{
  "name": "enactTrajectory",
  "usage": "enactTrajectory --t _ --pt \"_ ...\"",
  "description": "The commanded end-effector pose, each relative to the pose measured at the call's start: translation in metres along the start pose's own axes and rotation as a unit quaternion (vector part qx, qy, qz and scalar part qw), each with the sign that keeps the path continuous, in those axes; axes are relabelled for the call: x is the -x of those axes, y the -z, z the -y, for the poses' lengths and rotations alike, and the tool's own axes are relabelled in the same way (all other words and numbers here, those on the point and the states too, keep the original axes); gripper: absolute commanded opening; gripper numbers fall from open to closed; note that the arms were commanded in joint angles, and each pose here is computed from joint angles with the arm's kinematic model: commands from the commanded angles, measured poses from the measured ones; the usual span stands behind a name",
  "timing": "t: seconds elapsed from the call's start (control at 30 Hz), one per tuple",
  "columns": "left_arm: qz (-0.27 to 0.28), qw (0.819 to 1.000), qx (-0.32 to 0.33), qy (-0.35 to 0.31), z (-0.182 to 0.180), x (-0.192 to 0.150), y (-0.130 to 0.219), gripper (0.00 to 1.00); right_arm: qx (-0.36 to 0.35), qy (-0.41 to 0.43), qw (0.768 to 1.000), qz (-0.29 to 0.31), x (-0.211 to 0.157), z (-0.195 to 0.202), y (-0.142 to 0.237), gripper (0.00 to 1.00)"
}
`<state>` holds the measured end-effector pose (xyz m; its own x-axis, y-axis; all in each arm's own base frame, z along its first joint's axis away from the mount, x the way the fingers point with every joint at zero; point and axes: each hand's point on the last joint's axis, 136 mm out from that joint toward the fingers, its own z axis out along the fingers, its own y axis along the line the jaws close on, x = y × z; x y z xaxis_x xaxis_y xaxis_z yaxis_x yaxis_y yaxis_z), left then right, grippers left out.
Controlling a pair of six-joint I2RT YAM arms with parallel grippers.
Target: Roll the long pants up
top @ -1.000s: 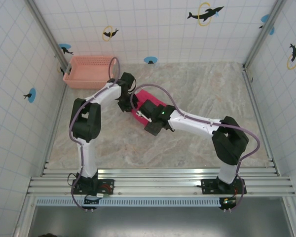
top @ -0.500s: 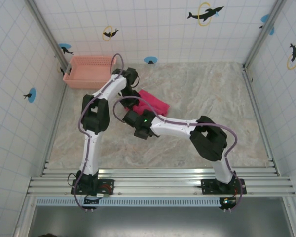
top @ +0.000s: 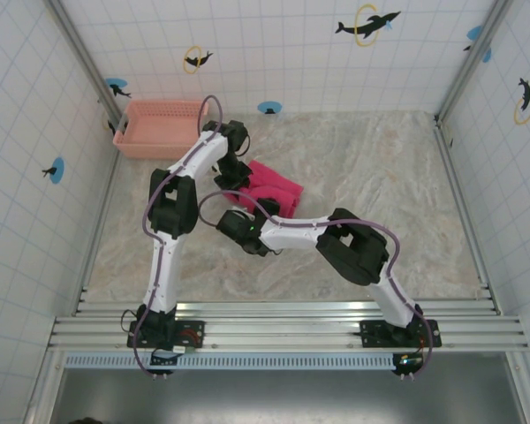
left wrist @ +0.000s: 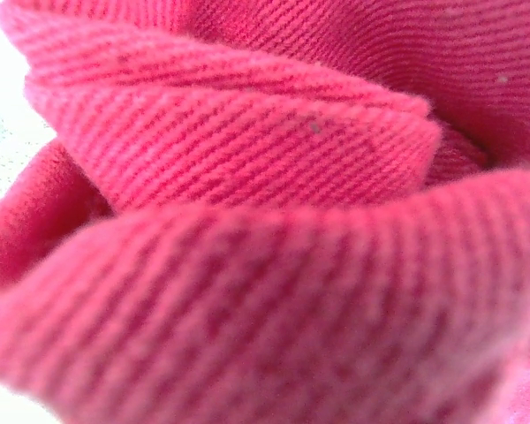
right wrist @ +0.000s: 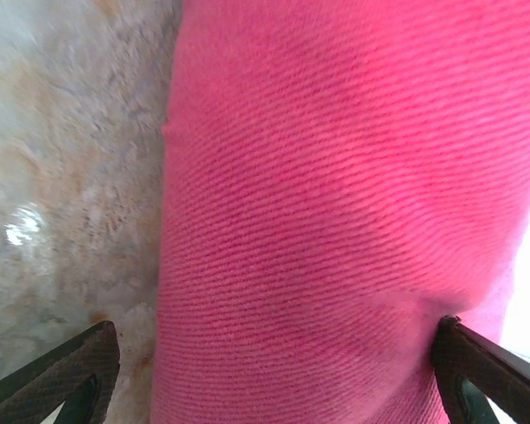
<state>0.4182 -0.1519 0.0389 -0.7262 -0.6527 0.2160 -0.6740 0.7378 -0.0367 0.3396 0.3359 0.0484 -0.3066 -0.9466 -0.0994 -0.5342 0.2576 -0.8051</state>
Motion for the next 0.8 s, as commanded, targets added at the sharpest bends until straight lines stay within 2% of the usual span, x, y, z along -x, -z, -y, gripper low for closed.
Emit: enactTrajectory --t 0.0,0.3,0.37,0.4,0.6,0.67,0.77 --pt "-0.125 0.967 0.221 0.035 -0.094 -0.043 -0.053 0.00 -0.022 0.028 0.998 -0.060 -0.034 -0.018 -0.031 0.93" --pt "-0.122 0.967 0.222 0.026 -0.101 -0.042 -0.047 0.00 -0.025 0.023 0.996 -0.081 -0.041 -0.030 -0.050 0.92" --pt "-0.121 0.967 0.221 0.028 -0.105 -0.044 -0.046 0.00 -0.029 0.021 0.996 -0.084 -0.040 -0.029 -0.053 0.90" --pt "-0.121 0.968 0.220 0.027 -0.106 -0.046 -0.046 0.00 -0.026 0.018 0.996 -0.084 -0.040 -0.029 -0.054 0.86" --pt "-0.124 0.968 0.216 0.027 -0.117 -0.053 -0.051 0.00 0.009 0.002 0.997 -0.083 -0.040 -0.029 -0.062 0.27" --pt "-0.124 0.969 0.213 0.019 -0.118 -0.054 -0.053 0.00 0.027 -0.005 0.996 -0.081 -0.041 -0.029 -0.063 0.01" --pt "-0.085 0.978 0.188 -0.030 -0.111 -0.048 -0.044 0.00 0.077 -0.012 0.994 -0.080 -0.044 -0.035 -0.064 0.00"
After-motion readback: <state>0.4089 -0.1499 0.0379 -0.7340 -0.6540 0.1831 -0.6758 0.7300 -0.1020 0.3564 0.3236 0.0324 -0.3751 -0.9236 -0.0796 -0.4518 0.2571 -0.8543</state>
